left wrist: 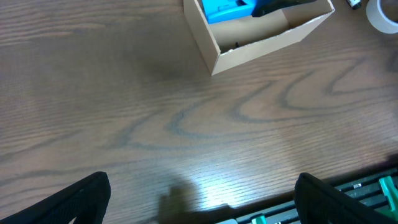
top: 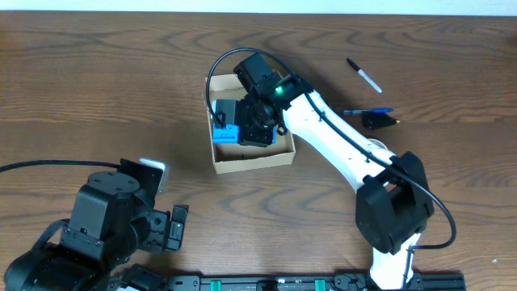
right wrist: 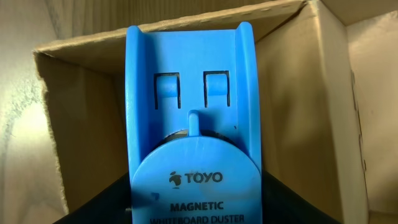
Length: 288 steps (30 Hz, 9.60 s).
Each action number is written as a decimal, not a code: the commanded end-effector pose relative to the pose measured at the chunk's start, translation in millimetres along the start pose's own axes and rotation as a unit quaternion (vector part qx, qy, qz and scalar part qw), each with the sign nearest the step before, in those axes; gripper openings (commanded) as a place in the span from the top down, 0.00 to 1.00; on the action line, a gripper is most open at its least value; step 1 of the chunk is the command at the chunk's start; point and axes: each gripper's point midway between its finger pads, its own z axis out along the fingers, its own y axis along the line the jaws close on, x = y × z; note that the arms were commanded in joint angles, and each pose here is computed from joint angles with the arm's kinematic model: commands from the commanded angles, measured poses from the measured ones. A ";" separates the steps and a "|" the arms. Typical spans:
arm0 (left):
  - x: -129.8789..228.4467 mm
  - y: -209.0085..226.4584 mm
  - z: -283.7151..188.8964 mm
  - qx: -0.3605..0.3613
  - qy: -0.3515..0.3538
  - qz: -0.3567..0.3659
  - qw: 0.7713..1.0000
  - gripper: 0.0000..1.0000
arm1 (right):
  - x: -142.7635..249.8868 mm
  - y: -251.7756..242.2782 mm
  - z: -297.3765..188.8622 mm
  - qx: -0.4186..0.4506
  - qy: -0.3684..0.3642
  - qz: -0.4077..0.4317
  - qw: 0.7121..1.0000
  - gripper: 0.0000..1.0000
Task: Pack container
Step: 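Carry the blue duster left and lower it into the box, then open the right gripper and lift back toward the tape roll, then lower the right gripper onto the masking tape rim and grasp it, then carry the tape roll into the box beside the duster and release, then move the right gripper back to the black key fob and pen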
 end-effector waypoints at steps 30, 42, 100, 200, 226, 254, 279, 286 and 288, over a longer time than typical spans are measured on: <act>-2.8 -0.3 -3.7 0.001 -0.007 0.009 1.000 0.05 | 8.6 29.9 20.9 -0.078 0.005 -0.025 0.997 0.33; -2.9 -0.4 -3.7 0.001 -0.007 0.009 1.000 0.05 | -6.1 17.5 6.9 -0.054 -0.013 0.001 0.998 0.19; -2.9 -0.3 -3.7 0.001 -0.007 0.009 1.000 0.04 | 246.9 38.4 -135.9 0.204 0.078 0.597 0.772 0.05; -2.8 -0.3 -3.7 0.001 -0.007 0.009 1.000 0.05 | 39.5 -76.0 -85.0 0.190 -0.109 0.468 0.856 0.99; -2.9 -0.4 -3.7 0.001 -0.007 0.009 1.000 0.05 | 68.2 -16.6 -38.1 0.171 0.028 0.573 0.801 0.99; -2.9 -0.4 -3.7 0.001 -0.007 0.009 1.000 0.05 | 94.2 -15.1 -10.8 0.211 0.081 0.589 0.776 0.99; -2.9 -0.3 -3.7 0.001 -0.007 0.009 1.000 0.05 | 48.5 -30.9 -57.2 0.190 0.006 0.585 0.788 0.58; -2.9 -0.4 -3.7 0.001 -0.007 0.009 1.000 0.05 | 40.6 -57.5 -130.3 0.238 -0.058 0.571 0.784 0.54; -2.9 -0.4 -3.7 0.001 -0.007 0.009 1.000 0.05 | 59.4 -67.9 -144.7 0.262 -0.057 0.585 0.766 0.54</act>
